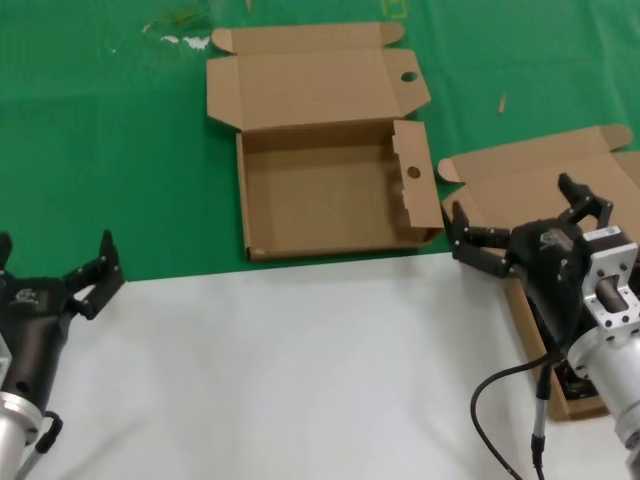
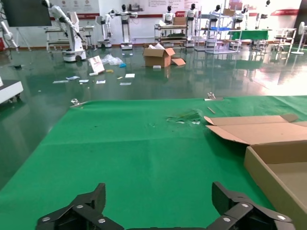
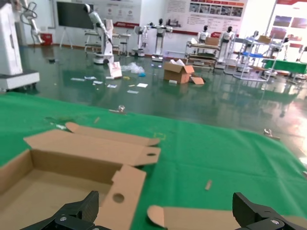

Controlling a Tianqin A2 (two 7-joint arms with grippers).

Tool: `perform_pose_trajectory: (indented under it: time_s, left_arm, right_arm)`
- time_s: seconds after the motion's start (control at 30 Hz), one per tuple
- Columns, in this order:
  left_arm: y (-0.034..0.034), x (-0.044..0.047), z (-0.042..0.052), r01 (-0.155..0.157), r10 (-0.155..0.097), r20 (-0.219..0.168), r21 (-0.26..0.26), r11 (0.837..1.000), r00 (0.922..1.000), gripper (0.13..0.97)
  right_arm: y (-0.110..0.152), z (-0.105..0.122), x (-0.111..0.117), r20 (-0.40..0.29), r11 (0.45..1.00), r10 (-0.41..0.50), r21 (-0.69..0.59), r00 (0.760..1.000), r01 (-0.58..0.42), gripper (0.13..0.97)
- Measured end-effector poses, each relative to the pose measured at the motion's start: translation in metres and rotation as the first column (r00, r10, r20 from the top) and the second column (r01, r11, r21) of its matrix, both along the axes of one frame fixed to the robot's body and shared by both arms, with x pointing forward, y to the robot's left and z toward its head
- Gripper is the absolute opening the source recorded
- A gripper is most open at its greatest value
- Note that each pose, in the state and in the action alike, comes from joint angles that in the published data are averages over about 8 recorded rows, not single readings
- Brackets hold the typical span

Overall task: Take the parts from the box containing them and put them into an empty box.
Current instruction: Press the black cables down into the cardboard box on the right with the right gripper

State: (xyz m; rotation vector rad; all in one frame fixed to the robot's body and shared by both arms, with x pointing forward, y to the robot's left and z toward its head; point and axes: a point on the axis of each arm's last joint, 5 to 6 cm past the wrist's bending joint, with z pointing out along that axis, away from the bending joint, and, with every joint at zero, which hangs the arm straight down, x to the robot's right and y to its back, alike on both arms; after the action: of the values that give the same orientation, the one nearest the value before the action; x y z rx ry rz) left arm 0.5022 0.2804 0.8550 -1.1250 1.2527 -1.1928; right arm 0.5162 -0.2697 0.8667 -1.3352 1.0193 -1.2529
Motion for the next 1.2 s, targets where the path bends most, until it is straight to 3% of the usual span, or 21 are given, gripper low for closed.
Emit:
perform_pose_trajectory:
  time_s: [0.07,0.27,0.43,0.57,0.7,0.97,1.2]
  left_arm:
    - [0.0000,0.0000,0.0000,0.000,0.000,0.000,0.000,1.000,1.0000,0.848]
    - [0.0000,0.0000,0.0000,0.000,0.000,0.000,0.000,1.000,1.0000,0.728]
    - [0.0000,0.0000,0.0000,0.000,0.000,0.000,0.000,1.000,1.0000,0.635]
    - [0.0000,0.0000,0.0000,0.000,0.000,0.000,0.000,1.000,1.0000,0.527]
    - [0.0000,0.0000,0.0000,0.000,0.000,0.000,0.000,1.000,1.0000,0.451]
    - [0.0000,0.0000,0.0000,0.000,0.000,0.000,0.000,1.000,1.0000,0.295]
    - [0.0000,0.0000,0.0000,0.000,0.000,0.000,0.000,1.000,1.0000,0.198]
  right_arm:
    - [0.000,0.005,0.000,0.001,1.000,0.014,-0.013,1.000,-0.014,0.966]
    - [-0.010,0.030,-0.002,-0.004,0.990,0.099,-0.104,0.995,-0.099,0.966]
    - [-0.030,0.062,-0.006,-0.016,0.934,0.253,-0.258,0.967,-0.248,0.966]
    - [-0.048,0.095,-0.006,-0.092,0.821,0.398,-0.408,0.913,-0.399,0.966]
    - [-0.064,0.127,-0.003,-0.244,0.667,0.465,-0.535,0.851,-0.518,0.966]
    - [-0.096,0.162,-0.001,-0.532,0.373,0.417,-0.639,0.737,-0.673,0.966]
    - [-0.116,0.176,0.003,-0.711,0.124,0.367,-0.602,0.600,-0.789,0.966]
